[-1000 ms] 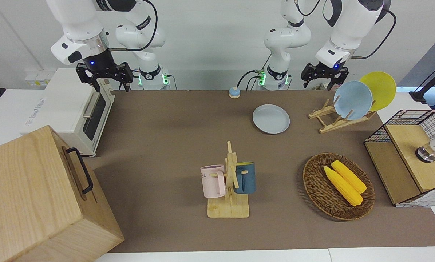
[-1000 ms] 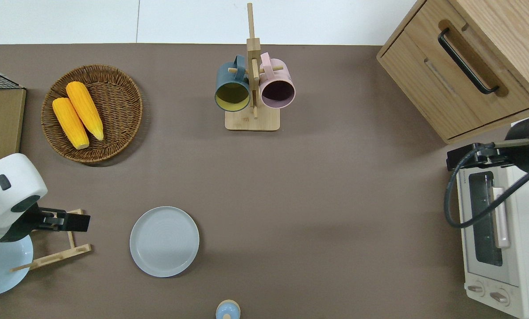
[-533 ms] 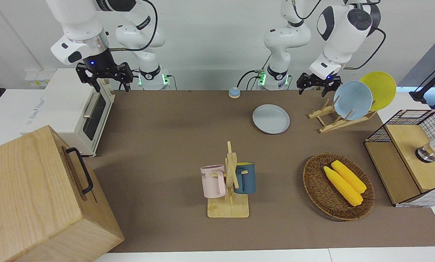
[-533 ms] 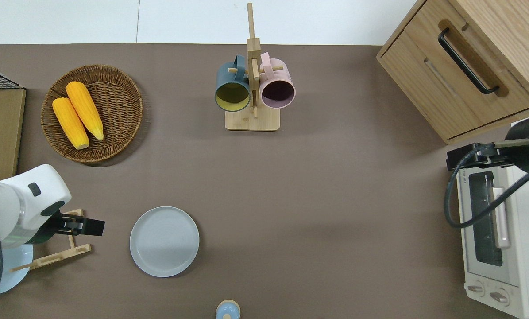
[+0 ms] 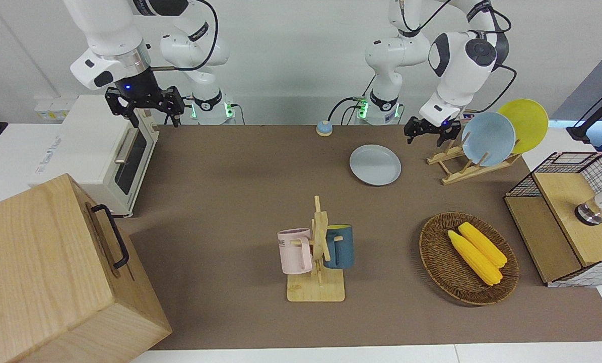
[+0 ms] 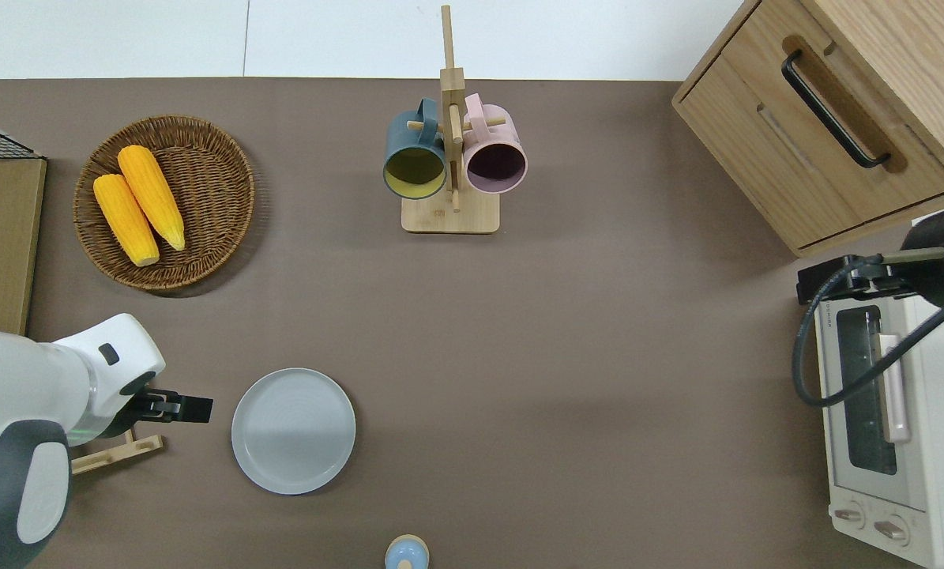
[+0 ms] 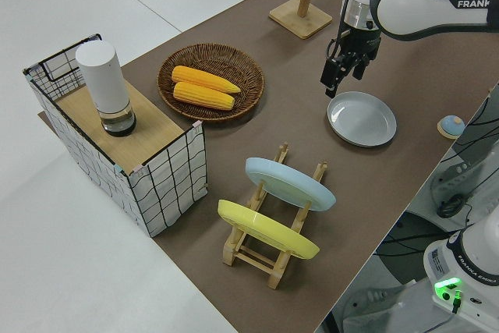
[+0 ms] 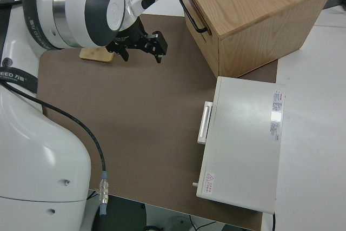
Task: Pick gray plate from table and place it on lower plate rack with left arm
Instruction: 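Move the left gripper toward the near rim of the gray plate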
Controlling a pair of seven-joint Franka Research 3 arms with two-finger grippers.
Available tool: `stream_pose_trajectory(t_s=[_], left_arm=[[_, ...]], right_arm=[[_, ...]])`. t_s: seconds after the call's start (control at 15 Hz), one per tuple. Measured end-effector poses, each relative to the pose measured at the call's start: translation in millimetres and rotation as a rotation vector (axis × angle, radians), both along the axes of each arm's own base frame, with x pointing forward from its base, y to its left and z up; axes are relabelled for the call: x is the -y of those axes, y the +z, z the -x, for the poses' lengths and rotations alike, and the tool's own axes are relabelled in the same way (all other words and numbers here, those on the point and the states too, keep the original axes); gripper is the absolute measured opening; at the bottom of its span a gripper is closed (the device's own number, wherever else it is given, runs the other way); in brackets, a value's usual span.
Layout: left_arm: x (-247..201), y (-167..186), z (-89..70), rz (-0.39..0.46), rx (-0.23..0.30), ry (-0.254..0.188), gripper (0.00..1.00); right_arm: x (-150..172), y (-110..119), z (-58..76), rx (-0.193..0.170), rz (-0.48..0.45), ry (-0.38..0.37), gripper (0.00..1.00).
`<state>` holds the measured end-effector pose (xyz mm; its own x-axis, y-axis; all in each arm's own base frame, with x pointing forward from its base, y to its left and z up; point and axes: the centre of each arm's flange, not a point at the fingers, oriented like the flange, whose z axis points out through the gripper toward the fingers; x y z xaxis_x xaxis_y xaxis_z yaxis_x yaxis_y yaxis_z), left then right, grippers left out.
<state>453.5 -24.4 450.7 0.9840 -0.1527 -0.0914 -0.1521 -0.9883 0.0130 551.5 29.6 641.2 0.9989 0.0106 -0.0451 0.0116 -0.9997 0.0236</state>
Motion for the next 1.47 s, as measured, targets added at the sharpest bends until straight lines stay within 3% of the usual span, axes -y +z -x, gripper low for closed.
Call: stream_pose_trajectory(t_s=[0.27, 0.8, 1.2, 1.47], left_arm=[[1.8, -32.5, 11.2, 0.007, 0.007, 0.002, 1.00], [20.5, -91.7, 38.1, 0.004, 0.027, -0.039, 1.00], [23.5, -118.2, 38.9, 0.008, 0.069, -0.047, 1.00], [26.5, -140.6, 38.1, 0.014, 0.063, -0.054, 1.00]], right_arm=[[0.0, 0.0, 0.0, 0.000, 0.000, 0.000, 0.99], [0.0, 0.0, 0.0, 0.000, 0.000, 0.000, 0.99], [0.0, 0.0, 0.0, 0.000, 0.000, 0.000, 0.99], [0.0, 0.0, 0.0, 0.000, 0.000, 0.000, 0.99]])
